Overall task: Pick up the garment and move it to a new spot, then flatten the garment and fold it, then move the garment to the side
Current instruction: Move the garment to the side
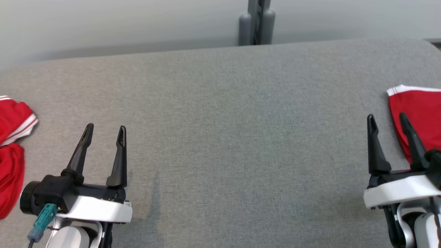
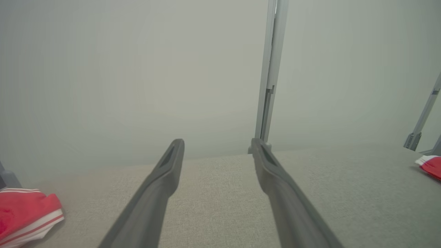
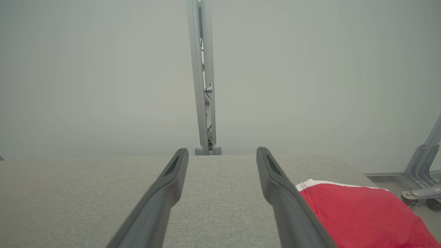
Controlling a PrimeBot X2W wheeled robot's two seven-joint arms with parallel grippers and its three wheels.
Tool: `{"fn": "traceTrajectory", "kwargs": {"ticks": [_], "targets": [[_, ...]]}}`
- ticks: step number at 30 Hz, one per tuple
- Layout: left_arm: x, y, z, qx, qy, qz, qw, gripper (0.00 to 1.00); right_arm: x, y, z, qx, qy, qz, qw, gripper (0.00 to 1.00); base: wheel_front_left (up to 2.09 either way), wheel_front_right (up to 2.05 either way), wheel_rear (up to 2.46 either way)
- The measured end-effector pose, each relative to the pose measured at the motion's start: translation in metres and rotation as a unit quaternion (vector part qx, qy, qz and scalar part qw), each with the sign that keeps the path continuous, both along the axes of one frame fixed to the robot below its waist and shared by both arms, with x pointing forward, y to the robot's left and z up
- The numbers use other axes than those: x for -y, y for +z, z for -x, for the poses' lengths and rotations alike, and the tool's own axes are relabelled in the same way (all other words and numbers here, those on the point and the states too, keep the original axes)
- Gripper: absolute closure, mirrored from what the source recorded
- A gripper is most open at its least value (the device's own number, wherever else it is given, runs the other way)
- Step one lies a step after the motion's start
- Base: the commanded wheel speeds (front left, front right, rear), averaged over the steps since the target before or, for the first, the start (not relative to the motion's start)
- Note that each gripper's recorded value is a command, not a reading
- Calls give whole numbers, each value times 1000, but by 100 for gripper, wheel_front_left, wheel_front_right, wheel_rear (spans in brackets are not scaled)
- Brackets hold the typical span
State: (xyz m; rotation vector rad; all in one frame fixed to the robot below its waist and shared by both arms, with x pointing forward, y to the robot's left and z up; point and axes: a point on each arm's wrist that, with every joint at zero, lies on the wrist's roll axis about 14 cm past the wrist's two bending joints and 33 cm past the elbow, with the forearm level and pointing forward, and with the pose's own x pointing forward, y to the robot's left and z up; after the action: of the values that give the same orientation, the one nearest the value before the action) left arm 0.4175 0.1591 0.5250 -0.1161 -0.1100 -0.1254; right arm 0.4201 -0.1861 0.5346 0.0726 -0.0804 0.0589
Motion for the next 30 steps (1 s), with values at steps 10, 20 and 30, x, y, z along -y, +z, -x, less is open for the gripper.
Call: {"fn": "traceTrajectory", "kwargs": {"ticks": [10, 20, 30], "targets": [[-15, 5, 34, 0, 23, -2, 1000, 0, -27, 2, 28, -14, 39, -14, 999, 0, 0, 0, 0], [-22, 5, 56, -7, 29, -8, 1000, 0, -30, 0, 55, -25, 43, -25, 998, 0, 0, 0, 0], [-25, 0, 63, -17, 34, -9, 999, 0, -16, 7, 70, -21, 24, -22, 999, 0, 0, 0, 0]]}}
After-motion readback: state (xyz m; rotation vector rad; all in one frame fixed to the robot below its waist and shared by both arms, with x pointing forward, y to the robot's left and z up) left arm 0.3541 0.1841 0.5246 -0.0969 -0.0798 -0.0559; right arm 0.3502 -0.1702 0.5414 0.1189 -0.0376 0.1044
